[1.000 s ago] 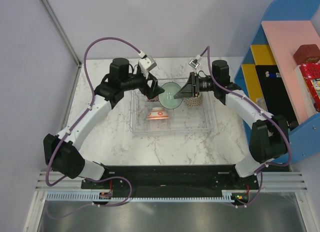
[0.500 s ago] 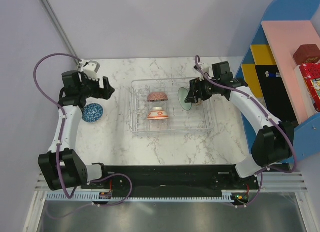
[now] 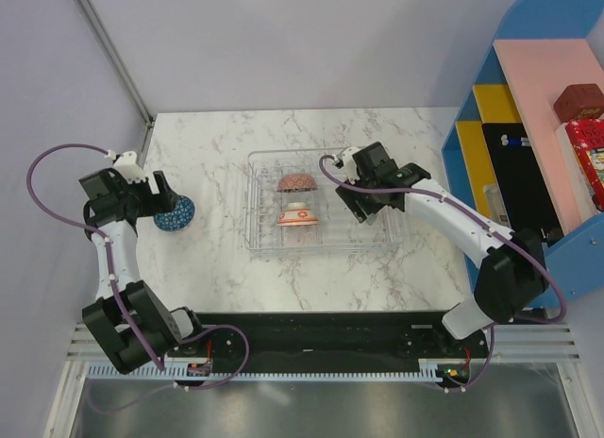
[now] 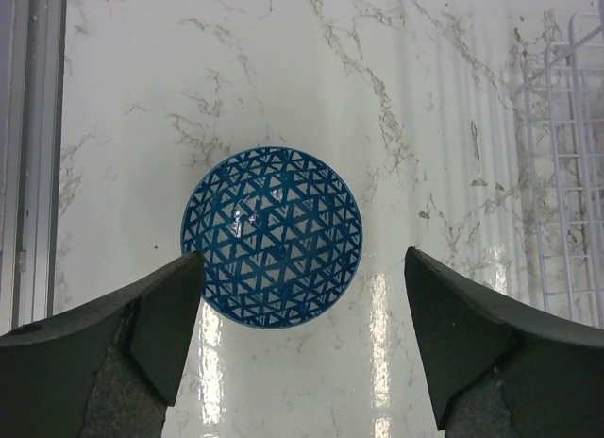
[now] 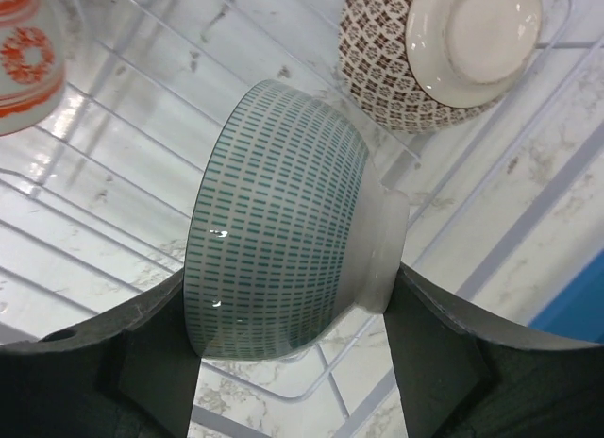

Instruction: Load the bowls into the dish rack

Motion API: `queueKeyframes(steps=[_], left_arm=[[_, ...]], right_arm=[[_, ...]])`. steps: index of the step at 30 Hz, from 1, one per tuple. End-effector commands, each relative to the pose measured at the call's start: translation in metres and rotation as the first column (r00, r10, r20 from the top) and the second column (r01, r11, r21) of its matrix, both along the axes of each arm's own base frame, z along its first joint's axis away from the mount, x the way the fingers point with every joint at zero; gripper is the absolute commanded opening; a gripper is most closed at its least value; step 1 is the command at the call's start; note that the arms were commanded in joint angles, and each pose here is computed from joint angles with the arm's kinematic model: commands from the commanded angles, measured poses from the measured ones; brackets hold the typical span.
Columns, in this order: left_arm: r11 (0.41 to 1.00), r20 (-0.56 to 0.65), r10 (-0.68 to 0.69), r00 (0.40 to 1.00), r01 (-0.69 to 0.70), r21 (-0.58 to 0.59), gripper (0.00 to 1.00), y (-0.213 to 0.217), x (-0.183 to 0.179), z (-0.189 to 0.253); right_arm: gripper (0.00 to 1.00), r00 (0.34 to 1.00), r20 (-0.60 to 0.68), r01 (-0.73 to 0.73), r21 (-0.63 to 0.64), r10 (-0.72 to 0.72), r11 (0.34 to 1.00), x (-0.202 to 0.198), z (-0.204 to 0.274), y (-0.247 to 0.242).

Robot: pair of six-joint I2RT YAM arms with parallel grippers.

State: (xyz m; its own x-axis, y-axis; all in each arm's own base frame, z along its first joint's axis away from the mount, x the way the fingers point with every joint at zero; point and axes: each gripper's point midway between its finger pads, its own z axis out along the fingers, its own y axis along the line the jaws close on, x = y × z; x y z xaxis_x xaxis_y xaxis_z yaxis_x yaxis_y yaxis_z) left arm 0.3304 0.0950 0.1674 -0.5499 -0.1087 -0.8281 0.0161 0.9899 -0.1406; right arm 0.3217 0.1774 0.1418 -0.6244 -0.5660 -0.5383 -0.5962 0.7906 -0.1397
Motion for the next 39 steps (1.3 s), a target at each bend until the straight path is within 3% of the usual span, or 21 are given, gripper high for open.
queueKeyframes(steps=[1,13,23,24,29,30,34,39], left_arm=[[1.000,0.080,0.007,0.997,-0.007,0.009,0.92,0.003,0.002,0.017],[0.999,0.101,0.034,0.994,-0.037,0.028,0.92,0.009,-0.003,0.017],[0.999,0.102,0.030,0.994,-0.032,0.018,0.92,0.010,-0.001,0.013],[0.999,0.100,0.033,0.994,-0.035,0.016,0.92,0.010,-0.002,0.012],[1.000,0.108,0.016,0.994,-0.016,0.004,0.92,0.007,-0.002,0.013],[1.000,0.112,0.017,0.994,-0.018,0.007,0.92,0.008,-0.002,0.014],[1.000,0.116,0.021,0.993,-0.022,0.009,0.92,0.008,-0.003,0.015],[1.000,0.120,0.014,0.993,-0.015,0.002,0.92,0.008,-0.004,0.016]], right_arm=[[0.00,0.991,0.101,0.102,-0.192,-0.084,0.976,0.016,-0.002,-0.028],[0.00,0.991,0.091,0.127,-0.471,-0.095,0.873,0.017,-0.045,-0.042],[0.02,0.999,0.021,0.042,-0.574,-0.036,0.817,0.004,-0.068,-0.039],[0.17,1.000,0.014,0.031,-0.574,-0.027,0.818,0.003,-0.068,-0.037],[0.47,0.999,-0.038,-0.029,-0.567,0.009,0.823,-0.007,-0.072,-0.030],[0.59,0.999,-0.043,-0.038,-0.570,0.016,0.821,-0.009,-0.074,-0.029],[0.75,0.997,-0.062,-0.072,-0.581,0.044,0.810,-0.015,-0.079,-0.026],[0.85,0.995,-0.072,-0.102,-0.574,0.074,0.813,-0.020,-0.077,-0.020]])
